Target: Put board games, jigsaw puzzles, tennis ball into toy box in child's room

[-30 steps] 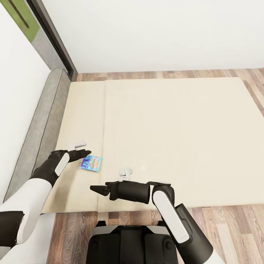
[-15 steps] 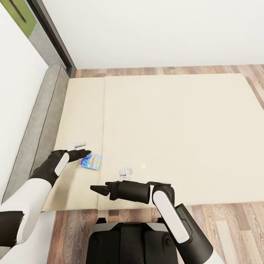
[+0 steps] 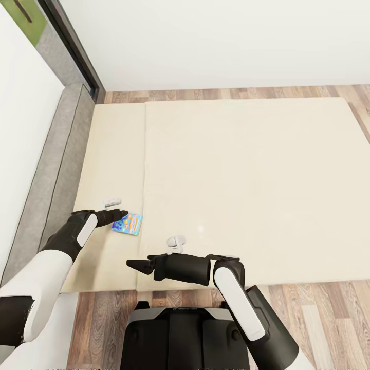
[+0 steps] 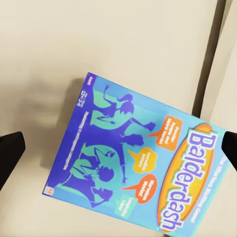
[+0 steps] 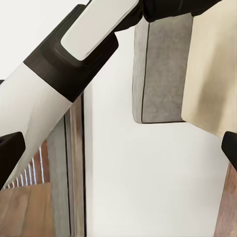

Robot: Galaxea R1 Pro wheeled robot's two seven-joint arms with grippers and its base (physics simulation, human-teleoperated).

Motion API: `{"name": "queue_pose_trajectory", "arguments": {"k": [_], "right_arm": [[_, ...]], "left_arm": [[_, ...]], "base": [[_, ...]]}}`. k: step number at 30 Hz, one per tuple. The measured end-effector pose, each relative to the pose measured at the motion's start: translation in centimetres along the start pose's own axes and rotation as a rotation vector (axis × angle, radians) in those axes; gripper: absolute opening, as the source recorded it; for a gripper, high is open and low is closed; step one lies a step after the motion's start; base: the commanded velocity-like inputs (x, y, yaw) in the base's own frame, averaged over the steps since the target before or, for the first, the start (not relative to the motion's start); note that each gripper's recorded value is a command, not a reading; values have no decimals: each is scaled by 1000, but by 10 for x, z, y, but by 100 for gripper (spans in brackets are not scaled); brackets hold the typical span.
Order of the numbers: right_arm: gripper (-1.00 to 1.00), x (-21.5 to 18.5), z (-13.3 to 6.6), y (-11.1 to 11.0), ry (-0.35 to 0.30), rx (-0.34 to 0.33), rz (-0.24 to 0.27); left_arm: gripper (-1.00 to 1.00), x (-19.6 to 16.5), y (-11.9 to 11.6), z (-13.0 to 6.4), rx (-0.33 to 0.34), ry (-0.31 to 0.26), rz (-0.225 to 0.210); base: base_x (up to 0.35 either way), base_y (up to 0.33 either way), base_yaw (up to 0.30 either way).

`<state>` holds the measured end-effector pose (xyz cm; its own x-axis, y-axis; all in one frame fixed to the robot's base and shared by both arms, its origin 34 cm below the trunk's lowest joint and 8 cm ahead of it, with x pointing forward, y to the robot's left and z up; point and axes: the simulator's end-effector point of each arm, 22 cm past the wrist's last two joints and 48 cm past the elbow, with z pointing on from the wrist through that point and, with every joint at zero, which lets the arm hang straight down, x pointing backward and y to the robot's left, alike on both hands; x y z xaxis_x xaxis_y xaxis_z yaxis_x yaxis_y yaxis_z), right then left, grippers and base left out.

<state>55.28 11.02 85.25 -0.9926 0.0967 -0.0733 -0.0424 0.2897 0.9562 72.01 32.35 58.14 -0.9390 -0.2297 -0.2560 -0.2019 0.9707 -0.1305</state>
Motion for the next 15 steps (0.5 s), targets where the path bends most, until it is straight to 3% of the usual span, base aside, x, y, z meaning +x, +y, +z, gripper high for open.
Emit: {"name": "queue_pose_trajectory", "arguments": {"k": [15], "right_arm": [[100, 5, 3, -11, 6, 3, 24]], "left_arm": [[100, 14, 4, 11, -5, 24, -2]], "base": [[0, 0, 0]]}}
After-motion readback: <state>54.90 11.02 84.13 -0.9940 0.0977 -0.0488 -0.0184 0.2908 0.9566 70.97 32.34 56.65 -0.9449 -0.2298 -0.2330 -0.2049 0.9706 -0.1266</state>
